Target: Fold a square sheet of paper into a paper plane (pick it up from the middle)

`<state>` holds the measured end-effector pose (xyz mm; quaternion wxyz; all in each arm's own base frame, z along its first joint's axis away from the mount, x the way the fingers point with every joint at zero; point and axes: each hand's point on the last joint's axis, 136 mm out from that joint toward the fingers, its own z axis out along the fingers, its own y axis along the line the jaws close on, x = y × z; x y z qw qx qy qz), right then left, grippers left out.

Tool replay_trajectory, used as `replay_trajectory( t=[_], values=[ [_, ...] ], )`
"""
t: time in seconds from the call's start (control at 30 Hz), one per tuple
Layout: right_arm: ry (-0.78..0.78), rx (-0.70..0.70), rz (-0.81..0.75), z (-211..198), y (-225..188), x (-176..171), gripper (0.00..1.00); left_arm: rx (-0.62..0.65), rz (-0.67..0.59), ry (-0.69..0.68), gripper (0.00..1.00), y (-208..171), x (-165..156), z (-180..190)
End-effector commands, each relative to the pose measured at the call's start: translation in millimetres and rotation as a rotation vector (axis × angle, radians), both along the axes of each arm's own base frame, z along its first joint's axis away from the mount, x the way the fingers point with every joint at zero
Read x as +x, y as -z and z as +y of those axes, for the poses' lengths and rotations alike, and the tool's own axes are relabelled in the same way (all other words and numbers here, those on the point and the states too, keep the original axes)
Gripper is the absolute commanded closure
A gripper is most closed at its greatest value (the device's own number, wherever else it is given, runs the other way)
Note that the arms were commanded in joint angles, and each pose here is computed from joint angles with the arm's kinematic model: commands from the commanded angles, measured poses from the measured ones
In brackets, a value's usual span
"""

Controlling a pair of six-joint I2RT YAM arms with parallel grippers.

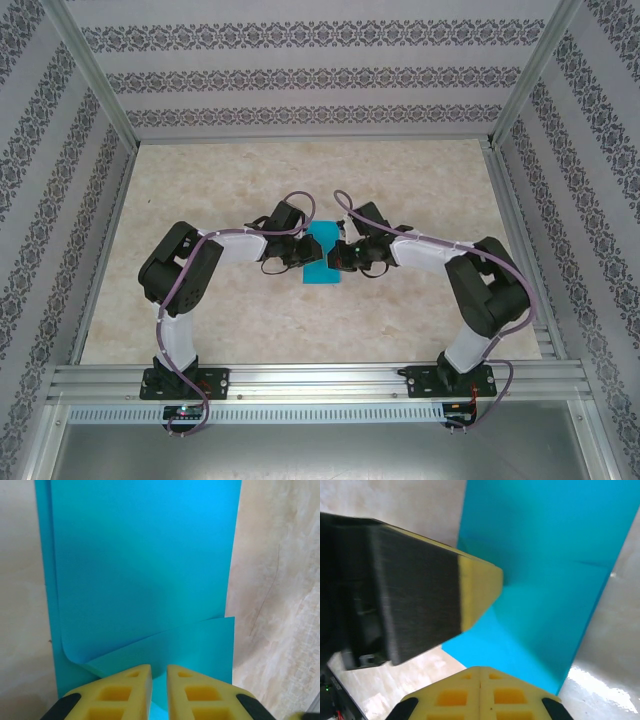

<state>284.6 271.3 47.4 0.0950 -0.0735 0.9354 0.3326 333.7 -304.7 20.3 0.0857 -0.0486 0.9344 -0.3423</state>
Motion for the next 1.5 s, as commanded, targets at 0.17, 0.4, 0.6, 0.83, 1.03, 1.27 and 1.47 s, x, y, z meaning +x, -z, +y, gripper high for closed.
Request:
replay_trajectory(
  t=[0.17,0.4,0.6,0.83,1.03,1.27,1.47],
  values=[
    [-0.047,-0.021,0.053,14,13,3,0.97,0.095,0.077,0.020,0.86,37,-21,13],
    [-0.039,-0.050,0.076,16,22,10,0.96,0.105,0.084,0.026,0.86,41,-22,14],
    [-0.041,-0.098,0.111,8,35,4,0.96,0.115,0.080,0.028,0.87,41,-22,15],
    [-0.052,-0.142,0.151,-6,50,-12,0.96,0.133,0.085,0.020,0.87,44,-23,19],
    [-0.070,-0.139,0.174,-13,49,-26,0.96,0.147,0.091,0.009,0.87,48,-22,22],
    [-0.066,-0.138,0.224,-30,51,-45,0.96,0.151,0.100,0.002,0.87,48,-22,23],
    [-0.072,-0.153,0.228,-42,47,-58,0.96,0.149,0.097,0.005,0.87,48,-20,22]
  ],
)
